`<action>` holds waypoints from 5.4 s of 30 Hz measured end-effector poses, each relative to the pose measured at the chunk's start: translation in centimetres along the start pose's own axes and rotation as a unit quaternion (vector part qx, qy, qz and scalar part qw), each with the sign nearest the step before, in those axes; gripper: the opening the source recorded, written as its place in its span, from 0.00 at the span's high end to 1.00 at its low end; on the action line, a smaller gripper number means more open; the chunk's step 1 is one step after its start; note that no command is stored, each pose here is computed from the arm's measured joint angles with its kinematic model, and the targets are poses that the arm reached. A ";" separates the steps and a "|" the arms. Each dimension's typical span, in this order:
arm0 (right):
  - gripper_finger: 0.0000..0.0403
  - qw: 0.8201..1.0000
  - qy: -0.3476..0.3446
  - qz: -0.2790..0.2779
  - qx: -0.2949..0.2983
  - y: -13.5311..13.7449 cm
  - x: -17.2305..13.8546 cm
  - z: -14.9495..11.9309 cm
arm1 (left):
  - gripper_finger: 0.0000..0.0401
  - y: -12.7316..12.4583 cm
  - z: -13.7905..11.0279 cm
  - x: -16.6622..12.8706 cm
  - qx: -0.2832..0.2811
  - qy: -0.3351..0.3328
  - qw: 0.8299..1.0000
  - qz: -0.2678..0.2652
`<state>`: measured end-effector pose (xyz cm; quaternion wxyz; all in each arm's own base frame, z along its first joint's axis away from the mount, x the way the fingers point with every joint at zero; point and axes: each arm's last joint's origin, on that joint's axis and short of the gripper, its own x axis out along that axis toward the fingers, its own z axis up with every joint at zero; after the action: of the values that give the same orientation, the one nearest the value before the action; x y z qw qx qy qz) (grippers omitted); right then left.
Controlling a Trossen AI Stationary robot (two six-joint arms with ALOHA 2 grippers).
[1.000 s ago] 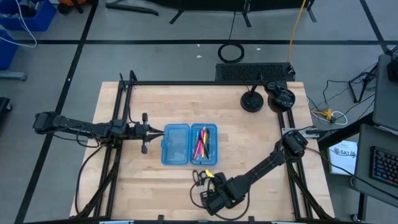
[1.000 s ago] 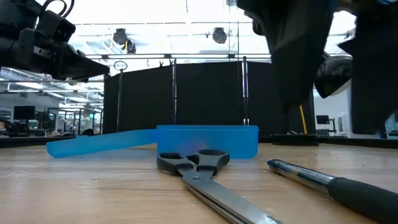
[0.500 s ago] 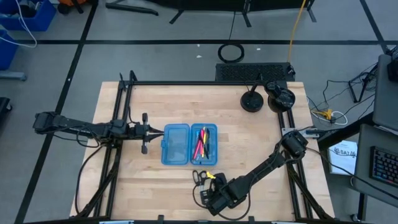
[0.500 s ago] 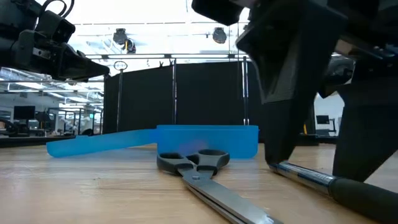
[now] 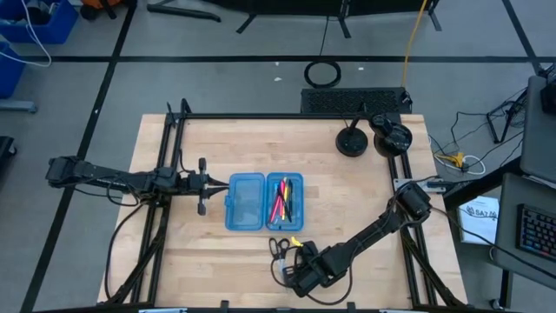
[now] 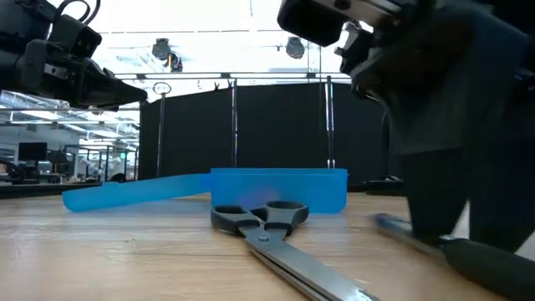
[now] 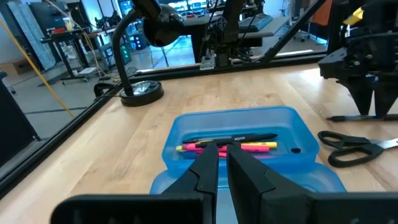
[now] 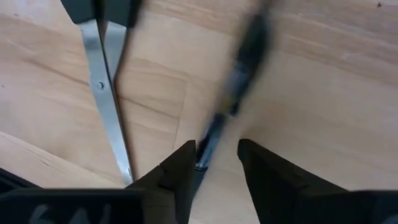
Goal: Pick & place school supplies into a supply box
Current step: Put the black pen into the blue pencil box
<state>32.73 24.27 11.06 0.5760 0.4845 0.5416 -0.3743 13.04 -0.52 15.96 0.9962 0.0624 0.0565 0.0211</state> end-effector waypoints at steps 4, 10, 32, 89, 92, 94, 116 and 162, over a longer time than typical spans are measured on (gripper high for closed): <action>0.73 1.000 0.007 -0.016 -0.016 -0.7 0.7 0.3 | 0.91 0.0 0.0 0.0 -0.015 0.000 1.000 0.000; 0.79 0.997 0.026 -0.044 -0.051 -1.1 0.8 0.7 | 0.91 0.0 -0.1 0.0 -0.022 0.007 1.000 -0.001; 0.86 0.963 0.049 -0.071 -0.256 -1.8 0.6 0.7 | 0.91 0.0 -0.2 0.0 -0.032 0.009 0.999 -0.001; 0.67 0.998 0.041 0.000 -0.043 -1.7 -0.5 -2.5 | 0.91 0.0 -0.2 0.0 -0.031 0.012 0.999 -0.001; 0.67 0.997 0.035 -0.032 -0.057 -2.2 -0.4 -2.0 | 0.91 0.0 -0.3 0.0 -0.024 0.016 1.000 -0.001; 0.67 0.995 0.036 -0.054 -0.074 -2.4 -0.4 -1.6 | 0.91 0.0 -0.3 0.0 -0.021 0.017 1.000 -0.001; 0.75 0.901 0.099 -0.149 -0.395 -3.6 -0.9 1.4 | 0.91 0.0 -0.4 0.0 -0.009 0.019 1.000 -0.002; 0.95 0.955 -0.218 0.191 -0.068 -2.4 -16.4 8.8 | 0.91 0.0 -0.3 0.0 -0.017 0.016 1.000 -0.001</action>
<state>30.51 13.68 26.41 0.7725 0.4447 0.3247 -0.3163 13.01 -0.52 15.66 0.9962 0.0447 0.0721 0.0216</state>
